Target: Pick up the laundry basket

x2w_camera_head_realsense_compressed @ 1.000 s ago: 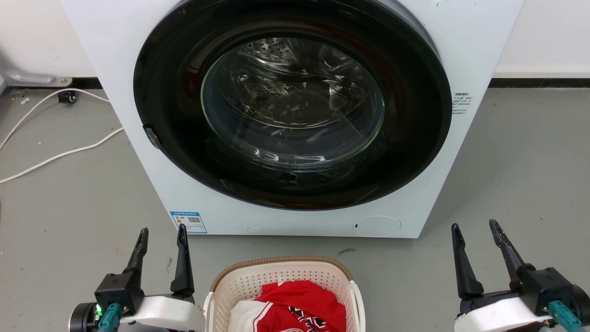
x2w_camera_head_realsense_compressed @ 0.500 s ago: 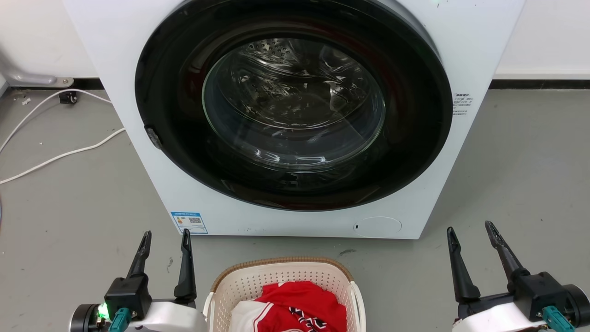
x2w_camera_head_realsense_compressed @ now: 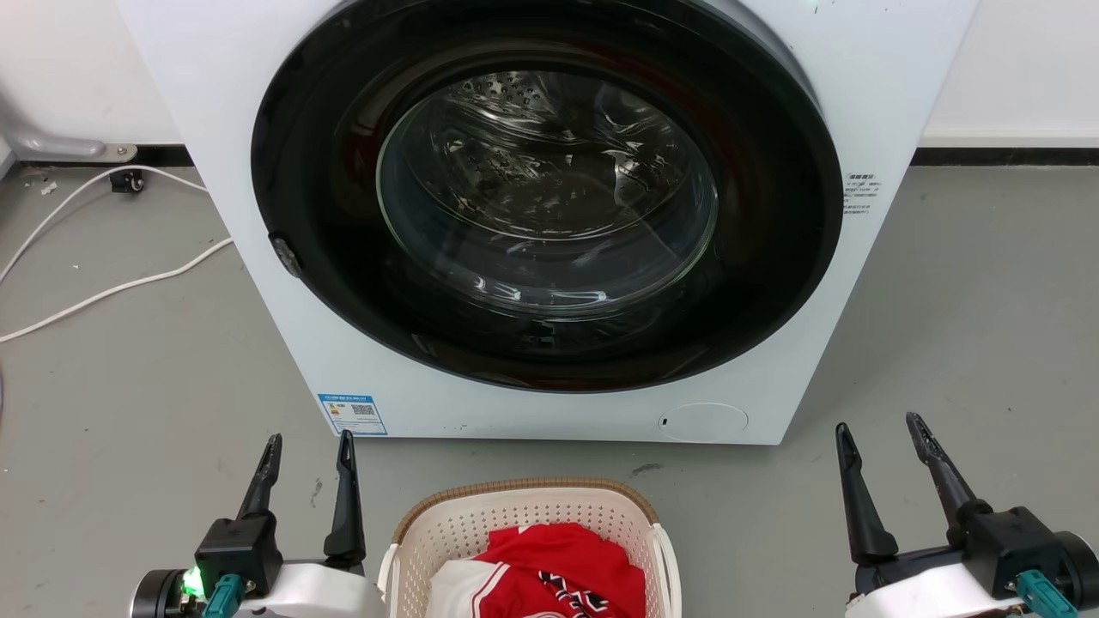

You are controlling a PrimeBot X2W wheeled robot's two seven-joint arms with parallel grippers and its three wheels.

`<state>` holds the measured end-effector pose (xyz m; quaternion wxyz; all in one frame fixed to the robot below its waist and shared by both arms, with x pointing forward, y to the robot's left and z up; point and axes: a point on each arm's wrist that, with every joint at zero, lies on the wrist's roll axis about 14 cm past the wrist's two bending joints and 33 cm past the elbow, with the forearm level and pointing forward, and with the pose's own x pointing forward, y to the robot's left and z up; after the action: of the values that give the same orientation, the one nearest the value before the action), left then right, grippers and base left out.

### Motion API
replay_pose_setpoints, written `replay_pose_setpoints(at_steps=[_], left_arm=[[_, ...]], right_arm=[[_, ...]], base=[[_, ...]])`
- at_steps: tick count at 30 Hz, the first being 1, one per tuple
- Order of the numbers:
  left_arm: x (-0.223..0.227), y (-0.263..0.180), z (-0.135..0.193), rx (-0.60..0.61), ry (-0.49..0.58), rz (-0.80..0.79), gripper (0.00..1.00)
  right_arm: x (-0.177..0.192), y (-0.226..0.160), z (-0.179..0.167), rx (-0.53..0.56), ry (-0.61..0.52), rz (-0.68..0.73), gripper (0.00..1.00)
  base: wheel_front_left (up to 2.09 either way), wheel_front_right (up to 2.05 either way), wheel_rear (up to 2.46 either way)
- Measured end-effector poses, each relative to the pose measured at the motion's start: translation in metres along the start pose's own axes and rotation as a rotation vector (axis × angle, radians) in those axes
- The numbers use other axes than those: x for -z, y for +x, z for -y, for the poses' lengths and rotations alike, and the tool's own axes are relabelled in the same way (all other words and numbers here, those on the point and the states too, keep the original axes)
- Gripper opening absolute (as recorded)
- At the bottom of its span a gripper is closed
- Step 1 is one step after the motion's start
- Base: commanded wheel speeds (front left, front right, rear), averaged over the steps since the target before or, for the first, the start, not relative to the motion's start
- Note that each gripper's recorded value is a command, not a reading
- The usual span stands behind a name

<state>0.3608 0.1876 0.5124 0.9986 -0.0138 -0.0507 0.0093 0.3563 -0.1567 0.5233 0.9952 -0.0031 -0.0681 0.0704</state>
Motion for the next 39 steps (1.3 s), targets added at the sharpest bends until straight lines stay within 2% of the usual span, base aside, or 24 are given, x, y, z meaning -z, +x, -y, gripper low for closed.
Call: replay_pose_setpoints(at_steps=[13, 17, 24, 30, 33, 35, 36, 39], left_arm=[[0.004, 0.0, -0.002, -0.006, 0.001, -0.011, 1.0], [0.015, -0.001, -0.006, -0.019, -0.001, -0.046, 1.0], [0.053, 0.0, -0.019, -0.051, -0.012, -0.165, 1.0], [0.081, 0.008, -0.025, -0.052, -0.011, -0.254, 1.0], [0.106, 0.013, -0.028, -0.049, -0.012, -0.333, 1.0], [0.113, 0.013, -0.03, -0.052, -0.012, -0.355, 1.0], [0.129, 0.014, -0.031, -0.048, -0.013, -0.404, 1.0], [0.148, 0.017, -0.033, -0.047, -0.007, -0.463, 1.0]], right_arm=[[0.001, 0.0, -0.001, -0.001, 0.009, -0.002, 1.0], [0.004, 0.002, -0.01, -0.025, 0.034, -0.01, 1.0], [0.037, 0.013, -0.046, -0.137, 0.056, -0.109, 1.0], [0.061, 0.028, -0.061, -0.194, 0.038, -0.176, 1.0], [0.094, 0.033, -0.069, -0.234, 0.022, -0.272, 1.0], [0.102, 0.034, -0.07, -0.242, 0.019, -0.296, 1.0], [0.121, 0.035, -0.073, -0.26, 0.014, -0.354, 1.0], [0.149, 0.036, -0.075, -0.281, 0.006, -0.438, 1.0]], base=[[0.0, 0.0, 0.0], [0.0, 0.0, 0.0], [0.0, 0.0, 0.0], [0.0, 0.0, 0.0], [0.0, 0.0, 0.0], [0.0, 0.0, 0.0], [0.0, 0.0, 0.0], [0.0, 0.0, 0.0]])
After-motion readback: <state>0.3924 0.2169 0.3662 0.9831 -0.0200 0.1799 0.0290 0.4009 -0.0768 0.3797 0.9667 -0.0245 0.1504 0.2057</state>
